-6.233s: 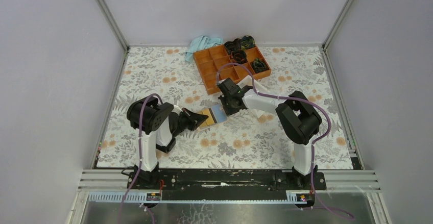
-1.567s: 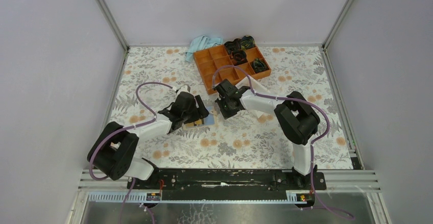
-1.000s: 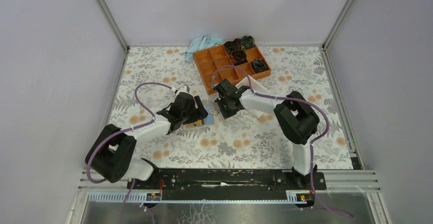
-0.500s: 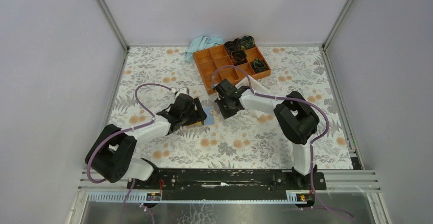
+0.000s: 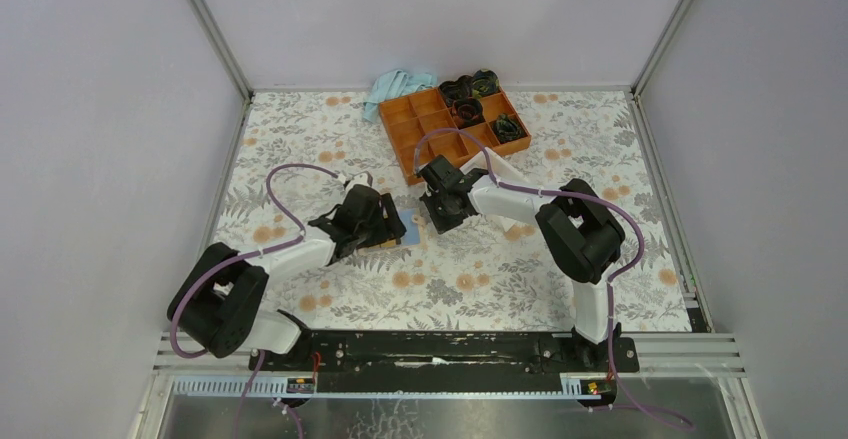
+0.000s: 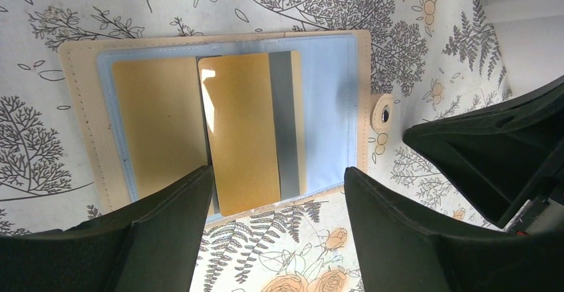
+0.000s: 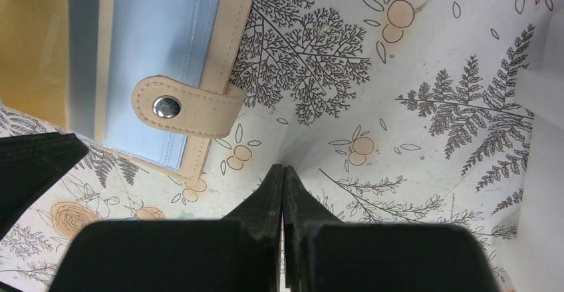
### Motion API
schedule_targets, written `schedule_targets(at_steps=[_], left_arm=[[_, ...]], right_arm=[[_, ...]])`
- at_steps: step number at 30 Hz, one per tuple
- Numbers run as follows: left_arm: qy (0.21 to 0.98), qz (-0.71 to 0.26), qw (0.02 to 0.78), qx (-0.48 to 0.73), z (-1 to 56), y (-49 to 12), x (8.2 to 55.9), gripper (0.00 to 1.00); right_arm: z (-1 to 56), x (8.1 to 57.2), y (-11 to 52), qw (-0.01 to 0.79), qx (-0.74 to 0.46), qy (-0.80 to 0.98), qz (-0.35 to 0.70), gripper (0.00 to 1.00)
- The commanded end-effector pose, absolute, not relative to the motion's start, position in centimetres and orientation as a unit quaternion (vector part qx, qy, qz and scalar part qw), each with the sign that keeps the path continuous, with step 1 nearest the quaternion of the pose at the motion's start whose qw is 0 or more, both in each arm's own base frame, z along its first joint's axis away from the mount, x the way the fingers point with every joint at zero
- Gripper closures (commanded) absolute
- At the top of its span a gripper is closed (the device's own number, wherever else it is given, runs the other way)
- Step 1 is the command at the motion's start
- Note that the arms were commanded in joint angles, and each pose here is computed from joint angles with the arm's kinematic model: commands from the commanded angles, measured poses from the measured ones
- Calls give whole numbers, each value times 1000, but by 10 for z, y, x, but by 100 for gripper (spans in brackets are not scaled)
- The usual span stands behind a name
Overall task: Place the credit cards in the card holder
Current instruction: Insert the credit card into the card holder.
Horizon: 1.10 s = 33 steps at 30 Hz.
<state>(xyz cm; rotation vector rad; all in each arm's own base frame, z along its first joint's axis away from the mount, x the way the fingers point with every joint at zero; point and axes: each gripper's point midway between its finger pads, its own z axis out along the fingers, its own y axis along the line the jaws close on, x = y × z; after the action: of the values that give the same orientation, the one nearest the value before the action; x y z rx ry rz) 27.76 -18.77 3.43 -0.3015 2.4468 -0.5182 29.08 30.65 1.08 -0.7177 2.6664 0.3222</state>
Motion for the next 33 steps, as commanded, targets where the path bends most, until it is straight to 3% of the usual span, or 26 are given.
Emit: schedule_targets(at_steps=[1, 33], left_arm=[[927, -188, 308, -100, 34, -193, 279, 21], [916, -205, 331, -94, 41, -205, 290, 21]], right_arm=[[7, 283, 314, 165, -269, 941, 121, 100], [3, 284, 331, 160, -275, 938, 136, 100]])
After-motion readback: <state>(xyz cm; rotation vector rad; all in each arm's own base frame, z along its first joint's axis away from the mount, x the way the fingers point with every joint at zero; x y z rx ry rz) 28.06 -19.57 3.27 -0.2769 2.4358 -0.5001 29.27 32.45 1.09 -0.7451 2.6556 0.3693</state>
